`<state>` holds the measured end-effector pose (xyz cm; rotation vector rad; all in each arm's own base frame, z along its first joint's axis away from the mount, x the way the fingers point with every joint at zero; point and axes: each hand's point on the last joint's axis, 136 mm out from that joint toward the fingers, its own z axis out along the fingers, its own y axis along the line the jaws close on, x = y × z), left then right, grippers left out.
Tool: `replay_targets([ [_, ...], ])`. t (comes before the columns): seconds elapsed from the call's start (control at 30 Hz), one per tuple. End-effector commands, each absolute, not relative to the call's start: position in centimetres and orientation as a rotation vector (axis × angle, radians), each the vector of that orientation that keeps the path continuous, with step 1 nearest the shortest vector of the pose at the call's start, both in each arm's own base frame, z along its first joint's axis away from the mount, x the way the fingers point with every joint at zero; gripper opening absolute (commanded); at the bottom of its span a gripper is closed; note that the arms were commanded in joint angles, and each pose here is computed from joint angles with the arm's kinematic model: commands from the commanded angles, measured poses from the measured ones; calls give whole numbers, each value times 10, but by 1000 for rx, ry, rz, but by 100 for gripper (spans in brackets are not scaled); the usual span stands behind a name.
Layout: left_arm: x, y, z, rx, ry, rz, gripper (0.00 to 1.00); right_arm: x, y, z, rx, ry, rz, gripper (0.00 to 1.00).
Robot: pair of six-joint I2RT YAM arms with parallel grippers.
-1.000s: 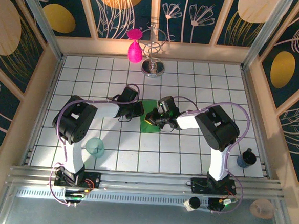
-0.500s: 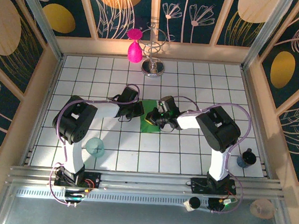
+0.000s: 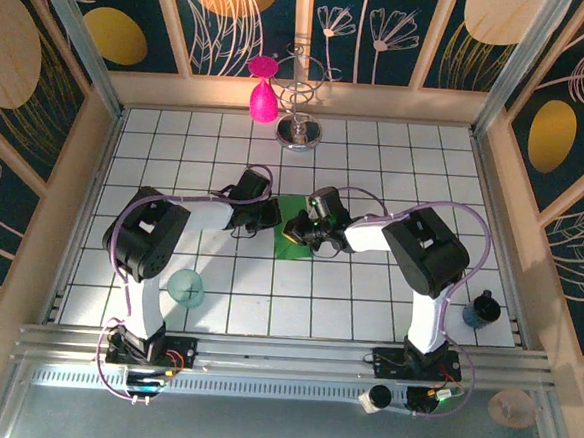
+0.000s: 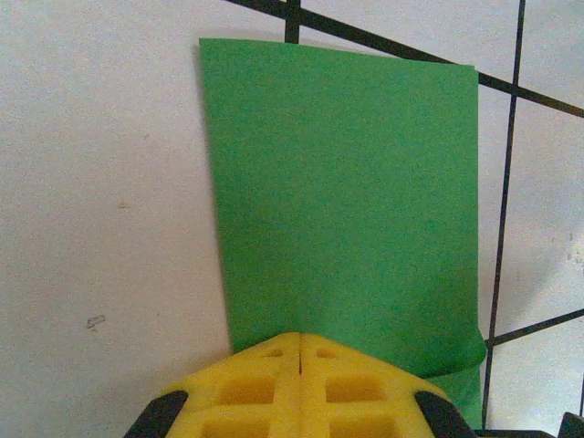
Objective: Fold a paper plane with a square sheet of paper (pick it up from the middle)
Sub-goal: Fold the triangle a second time at the center of the table.
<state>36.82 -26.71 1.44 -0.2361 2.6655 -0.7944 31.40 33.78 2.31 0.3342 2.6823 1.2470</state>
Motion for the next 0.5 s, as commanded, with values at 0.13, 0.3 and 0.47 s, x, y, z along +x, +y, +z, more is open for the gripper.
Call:
replay_targets([
  [0.13, 359, -257, 8, -252, 2701, -754, 4, 313, 339, 10, 356, 2736, 1194, 2],
  [0.3, 361, -258, 13, -247, 2693, -760, 4, 312, 338, 8, 361, 2742, 1194, 2],
  [0.47, 375, -261, 39, -237, 2635, -774, 7, 311, 337, 8, 368, 2747, 1180, 4],
])
